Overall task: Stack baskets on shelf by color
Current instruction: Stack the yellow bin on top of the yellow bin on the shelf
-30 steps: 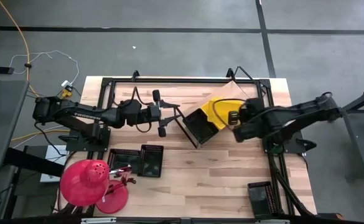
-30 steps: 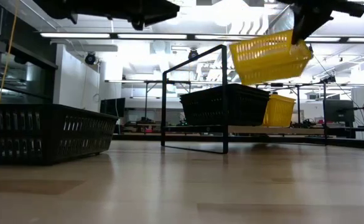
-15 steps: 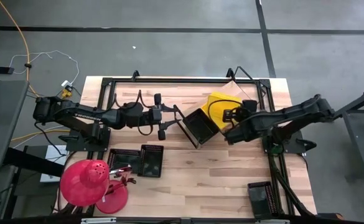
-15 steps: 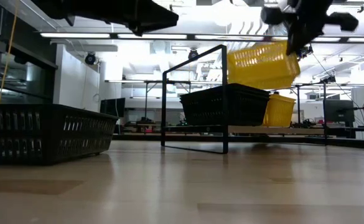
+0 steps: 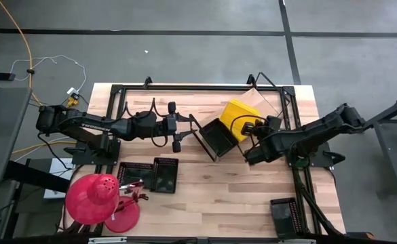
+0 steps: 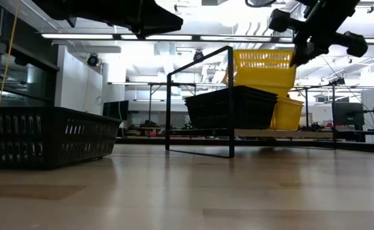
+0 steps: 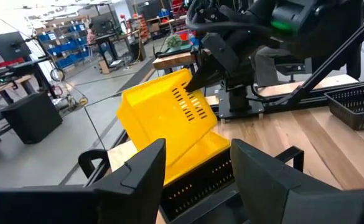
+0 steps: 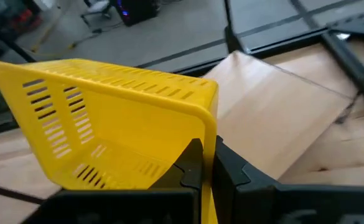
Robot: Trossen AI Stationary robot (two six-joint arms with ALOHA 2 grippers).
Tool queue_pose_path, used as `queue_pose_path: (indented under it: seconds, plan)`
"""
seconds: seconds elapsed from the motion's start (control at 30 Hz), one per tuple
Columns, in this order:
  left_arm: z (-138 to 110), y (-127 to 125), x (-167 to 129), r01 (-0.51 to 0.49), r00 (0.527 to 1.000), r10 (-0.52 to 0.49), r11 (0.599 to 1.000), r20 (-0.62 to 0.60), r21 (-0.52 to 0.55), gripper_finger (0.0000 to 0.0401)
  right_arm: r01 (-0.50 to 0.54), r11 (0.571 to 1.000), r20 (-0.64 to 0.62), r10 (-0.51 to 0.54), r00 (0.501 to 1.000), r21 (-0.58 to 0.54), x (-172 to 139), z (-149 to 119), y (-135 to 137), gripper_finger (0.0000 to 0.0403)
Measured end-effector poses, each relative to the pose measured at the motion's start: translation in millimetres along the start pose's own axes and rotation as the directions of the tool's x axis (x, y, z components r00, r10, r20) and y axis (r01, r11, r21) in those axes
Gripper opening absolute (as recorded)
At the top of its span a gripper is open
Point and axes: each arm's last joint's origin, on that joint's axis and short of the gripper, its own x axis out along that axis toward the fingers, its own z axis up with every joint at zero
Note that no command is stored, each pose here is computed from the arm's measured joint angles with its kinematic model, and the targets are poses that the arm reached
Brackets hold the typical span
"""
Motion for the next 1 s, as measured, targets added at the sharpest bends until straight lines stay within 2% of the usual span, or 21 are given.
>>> queue_pose_path:
  seconds: [0.33,0.67,0.83,1.0]
  plan:
    - [-0.4,0.8,0.2,-0.010,1.000,0.010,1.000,-0.004,-0.005,0.0168,0.039,0.998,0.005,-0.039,0.999,-0.041,9.5,-24.4,7.6,0.0000]
    - [-1.1,1.2,0.1,-0.027,1.000,0.027,1.000,-0.014,0.004,0.0168,0.083,0.991,0.029,-0.080,0.996,-0.109,11.6,-23.0,4.2,0.0006]
    - [-1.2,1.6,0.1,-0.042,0.999,0.042,0.999,-0.018,0.004,0.0168,0.099,0.987,0.028,-0.096,0.995,-0.126,11.7,-22.2,3.2,0.0031]
    - [-1.2,1.7,0.1,-0.044,0.999,0.044,0.999,-0.018,0.004,0.0168,0.107,0.984,0.033,-0.104,0.994,-0.140,6.6,-15.0,7.0,0.0078]
